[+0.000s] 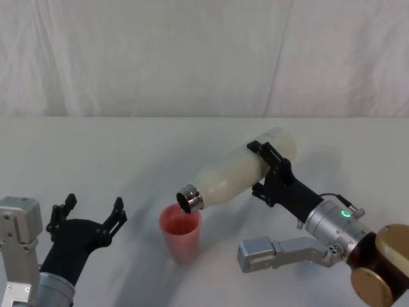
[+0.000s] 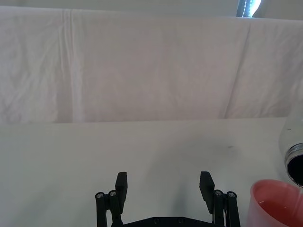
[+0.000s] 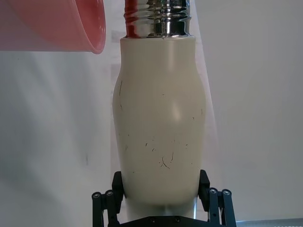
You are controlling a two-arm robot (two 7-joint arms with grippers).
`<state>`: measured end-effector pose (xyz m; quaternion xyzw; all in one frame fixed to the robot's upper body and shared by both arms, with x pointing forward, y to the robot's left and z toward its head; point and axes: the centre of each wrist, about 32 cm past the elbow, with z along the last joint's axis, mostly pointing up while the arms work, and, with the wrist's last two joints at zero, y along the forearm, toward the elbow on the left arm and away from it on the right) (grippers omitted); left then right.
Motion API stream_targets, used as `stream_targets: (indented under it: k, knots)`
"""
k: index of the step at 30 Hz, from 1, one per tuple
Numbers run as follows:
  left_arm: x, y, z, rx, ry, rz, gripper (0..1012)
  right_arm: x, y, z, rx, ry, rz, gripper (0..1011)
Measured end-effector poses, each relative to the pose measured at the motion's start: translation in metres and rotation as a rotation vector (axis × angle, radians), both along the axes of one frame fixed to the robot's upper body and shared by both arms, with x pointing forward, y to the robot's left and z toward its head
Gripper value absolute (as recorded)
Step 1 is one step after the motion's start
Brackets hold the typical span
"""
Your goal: Grasp the thermos with one hand and pour water into the cup lid.
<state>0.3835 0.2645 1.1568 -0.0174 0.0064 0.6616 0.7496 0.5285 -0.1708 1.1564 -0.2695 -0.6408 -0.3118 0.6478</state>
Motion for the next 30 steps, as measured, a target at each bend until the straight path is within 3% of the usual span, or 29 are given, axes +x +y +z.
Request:
stream_targets:
  k: [30]
  knots:
    - [0.0, 0.0, 0.0, 0.0, 0.0, 0.0, 1001, -0.001, -0.0001, -0.0021, -0.003, 0.003, 0.0, 950]
